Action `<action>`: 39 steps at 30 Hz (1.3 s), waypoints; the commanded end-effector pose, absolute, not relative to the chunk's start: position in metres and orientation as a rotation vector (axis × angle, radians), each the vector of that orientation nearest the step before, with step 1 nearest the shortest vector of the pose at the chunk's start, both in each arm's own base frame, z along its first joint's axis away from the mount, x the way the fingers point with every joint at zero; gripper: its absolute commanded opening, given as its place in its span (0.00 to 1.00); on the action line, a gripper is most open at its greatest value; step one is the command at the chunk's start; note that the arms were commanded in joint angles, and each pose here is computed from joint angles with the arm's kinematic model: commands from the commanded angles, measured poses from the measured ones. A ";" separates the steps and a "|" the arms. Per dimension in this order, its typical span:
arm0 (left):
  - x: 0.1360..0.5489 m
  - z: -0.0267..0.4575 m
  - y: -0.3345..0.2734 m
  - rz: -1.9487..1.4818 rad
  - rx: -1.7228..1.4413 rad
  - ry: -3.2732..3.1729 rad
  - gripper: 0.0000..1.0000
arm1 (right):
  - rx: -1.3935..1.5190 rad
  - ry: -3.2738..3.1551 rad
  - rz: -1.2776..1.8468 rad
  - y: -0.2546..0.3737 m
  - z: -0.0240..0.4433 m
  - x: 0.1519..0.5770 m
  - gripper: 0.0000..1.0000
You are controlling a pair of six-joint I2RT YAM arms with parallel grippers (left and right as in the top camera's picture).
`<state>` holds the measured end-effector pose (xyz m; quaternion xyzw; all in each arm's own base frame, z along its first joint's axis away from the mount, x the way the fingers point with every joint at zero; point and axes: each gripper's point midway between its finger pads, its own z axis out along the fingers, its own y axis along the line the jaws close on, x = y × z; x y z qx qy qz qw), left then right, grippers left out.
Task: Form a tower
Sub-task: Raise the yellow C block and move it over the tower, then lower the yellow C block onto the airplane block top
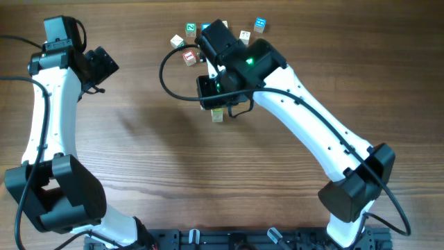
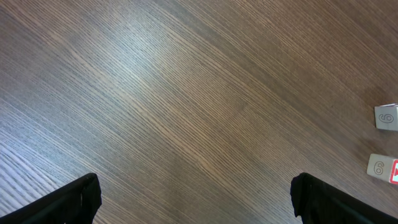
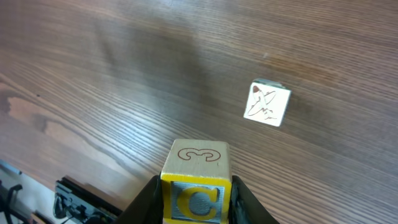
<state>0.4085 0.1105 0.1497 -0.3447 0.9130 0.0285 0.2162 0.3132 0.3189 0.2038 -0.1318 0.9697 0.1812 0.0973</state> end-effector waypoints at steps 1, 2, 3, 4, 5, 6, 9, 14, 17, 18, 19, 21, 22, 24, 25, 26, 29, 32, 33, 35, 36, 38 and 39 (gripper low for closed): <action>0.410 0.162 0.114 0.088 -0.938 2.500 1.00 | -0.418 2.857 0.575 0.331 0.212 0.303 0.24; 0.410 0.162 0.114 0.088 -0.938 2.500 1.00 | -0.426 2.855 0.577 0.334 0.212 0.300 0.22; 0.410 0.162 0.114 0.088 -0.938 2.501 1.00 | -0.400 2.859 0.562 0.335 0.211 0.299 0.22; 0.410 0.162 0.114 0.088 -0.938 2.500 1.00 | -0.373 2.859 0.530 0.336 0.210 0.299 0.22; 0.410 0.162 0.114 0.088 -0.938 2.500 1.00 | -0.378 2.852 0.502 0.337 0.208 0.297 0.22; 0.410 0.162 0.114 0.088 -0.938 2.500 1.00 | -0.392 2.841 0.471 0.340 0.207 0.294 0.22; 0.410 0.162 0.114 0.088 -0.938 2.500 1.00 | -0.410 2.829 0.447 0.349 0.207 0.284 0.22; 0.410 0.162 0.114 0.088 -0.938 2.500 1.00 | -0.368 2.766 0.314 0.344 0.208 0.293 0.22; 0.410 0.162 0.114 0.089 -0.938 2.501 1.00 | -0.296 2.711 0.208 0.331 0.210 0.308 0.20; 0.410 0.162 0.114 0.088 -0.938 2.500 1.00 | -0.284 2.700 0.183 0.327 0.210 0.312 0.19; 0.410 0.162 0.114 0.089 -0.938 2.501 1.00 | -0.281 2.702 0.178 0.324 0.210 0.314 0.19; 0.410 0.162 0.114 0.088 -0.938 2.500 1.00 | -0.263 2.708 0.166 0.318 0.209 0.318 0.19; 0.410 0.162 0.114 0.088 -0.938 2.500 1.00 | -0.250 2.714 0.159 0.314 0.209 0.321 0.19; 0.410 0.162 0.114 0.088 -0.938 2.501 1.00 | -0.221 2.722 0.147 0.305 0.208 0.326 0.19; 0.410 0.162 0.114 0.088 -0.938 2.500 1.00 | -0.225 2.728 0.155 0.303 0.208 0.329 0.19; 0.410 0.162 0.114 0.088 -0.938 2.501 1.00 | -0.269 2.734 0.175 0.304 0.207 0.329 0.19; 0.410 0.162 0.114 0.088 -0.938 2.500 1.00 | -0.256 2.737 0.174 0.300 0.207 0.333 0.19; 0.410 0.162 0.114 0.088 -0.938 2.500 1.00 | -0.246 2.734 0.175 0.298 0.207 0.336 0.19; 0.410 0.162 0.114 0.089 -0.938 2.501 1.00 | -0.246 2.734 0.175 0.299 0.205 0.337 0.19; 0.410 0.162 0.114 0.088 -0.938 2.501 1.00 | -0.246 2.740 0.169 0.300 0.201 0.339 0.19; 0.410 0.162 0.114 0.088 -0.938 2.500 1.00 | -0.245 2.745 0.163 0.301 0.198 0.340 0.19; 0.410 0.162 0.114 0.088 -0.938 2.501 1.00 | -0.247 2.756 0.150 0.302 0.189 0.344 0.19; 0.410 0.162 0.114 0.088 -0.938 2.500 1.00 | -0.244 2.762 0.143 0.301 0.186 0.345 0.19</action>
